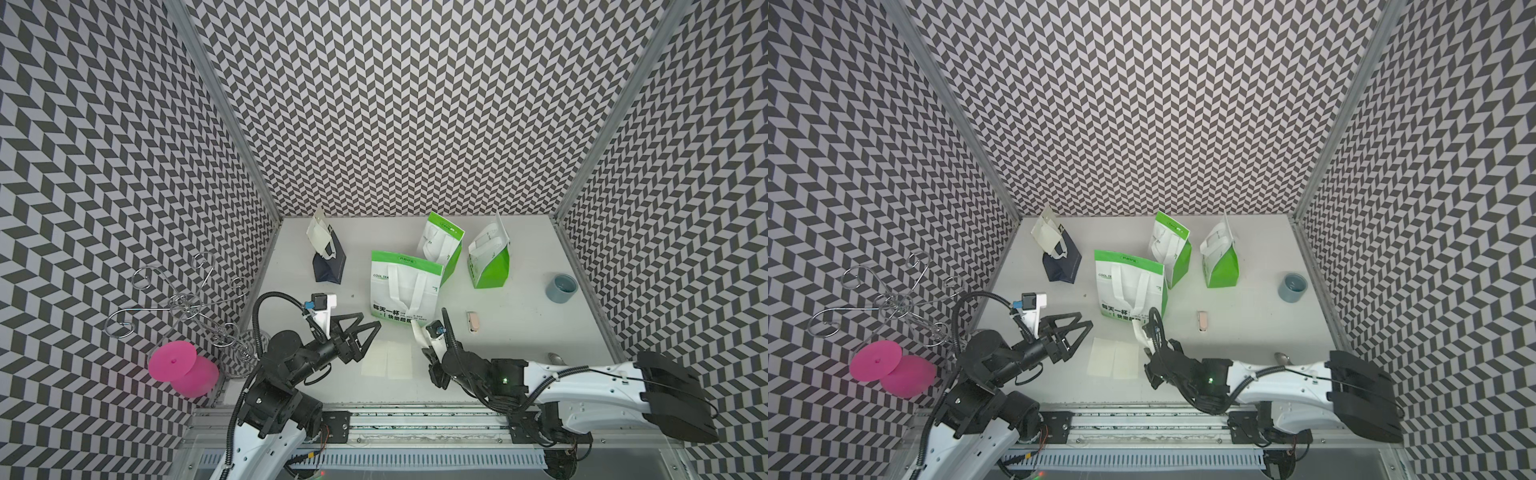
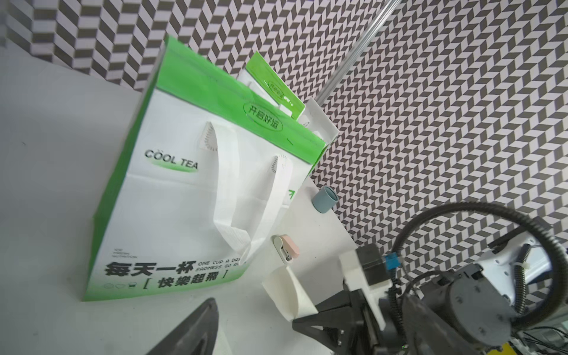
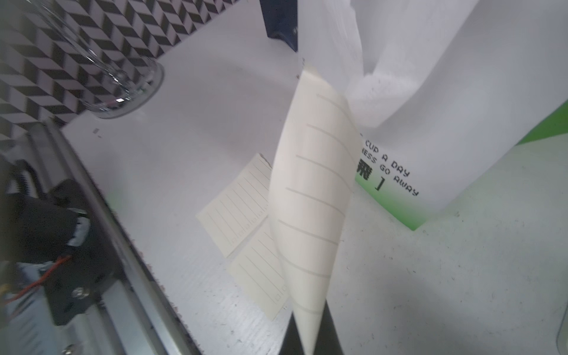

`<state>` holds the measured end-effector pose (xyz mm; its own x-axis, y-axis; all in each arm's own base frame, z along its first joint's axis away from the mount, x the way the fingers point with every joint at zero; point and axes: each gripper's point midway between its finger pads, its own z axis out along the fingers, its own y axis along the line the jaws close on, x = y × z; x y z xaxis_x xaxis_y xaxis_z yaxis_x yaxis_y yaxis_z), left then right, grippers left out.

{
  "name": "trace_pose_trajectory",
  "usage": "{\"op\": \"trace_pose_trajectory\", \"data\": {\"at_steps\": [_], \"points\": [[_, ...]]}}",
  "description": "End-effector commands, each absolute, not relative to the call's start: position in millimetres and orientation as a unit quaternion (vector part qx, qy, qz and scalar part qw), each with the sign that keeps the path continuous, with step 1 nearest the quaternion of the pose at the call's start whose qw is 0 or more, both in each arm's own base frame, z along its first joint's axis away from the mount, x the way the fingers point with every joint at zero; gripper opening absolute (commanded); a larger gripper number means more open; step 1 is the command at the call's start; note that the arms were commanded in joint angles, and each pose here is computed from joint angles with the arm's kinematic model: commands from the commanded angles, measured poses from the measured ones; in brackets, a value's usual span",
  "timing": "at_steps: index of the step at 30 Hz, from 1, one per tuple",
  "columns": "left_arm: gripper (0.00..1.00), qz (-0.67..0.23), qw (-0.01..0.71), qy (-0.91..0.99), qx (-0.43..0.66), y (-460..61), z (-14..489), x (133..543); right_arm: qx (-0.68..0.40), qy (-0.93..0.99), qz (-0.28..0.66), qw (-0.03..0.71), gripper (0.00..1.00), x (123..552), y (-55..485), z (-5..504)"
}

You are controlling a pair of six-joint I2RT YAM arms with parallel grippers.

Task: Staple the receipts to the bags
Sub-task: Pick up the receipt from the center of the board.

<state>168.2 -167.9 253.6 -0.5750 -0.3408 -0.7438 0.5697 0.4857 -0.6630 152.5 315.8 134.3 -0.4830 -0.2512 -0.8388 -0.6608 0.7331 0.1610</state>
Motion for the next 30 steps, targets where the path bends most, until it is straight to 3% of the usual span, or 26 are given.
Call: {"op": "trace_pose_trajectory", "data": {"at_steps": [1, 13, 26, 30], "points": [[0.92, -0.562, 0.444, 0.691, 0.096, -180, 271, 157, -0.284, 0.795, 0.265, 0.466, 0.03, 150, 325, 175], [0.8, -0.572, 0.408, 0.705, 0.099, -219, 255, 156, -0.313, 0.762, 0.275, 0.497, 0.03, 140, 364, 214], [0.48, -0.546, 0.412, 0.725, 0.082, -222, 243, 164, -0.339, 0.76, 0.249, 0.495, 0.03, 130, 376, 204], [0.32, -0.544, 0.411, 0.727, 0.083, -222, 242, 165, -0.341, 0.758, 0.247, 0.497, 0.05, 127, 377, 204]]}}
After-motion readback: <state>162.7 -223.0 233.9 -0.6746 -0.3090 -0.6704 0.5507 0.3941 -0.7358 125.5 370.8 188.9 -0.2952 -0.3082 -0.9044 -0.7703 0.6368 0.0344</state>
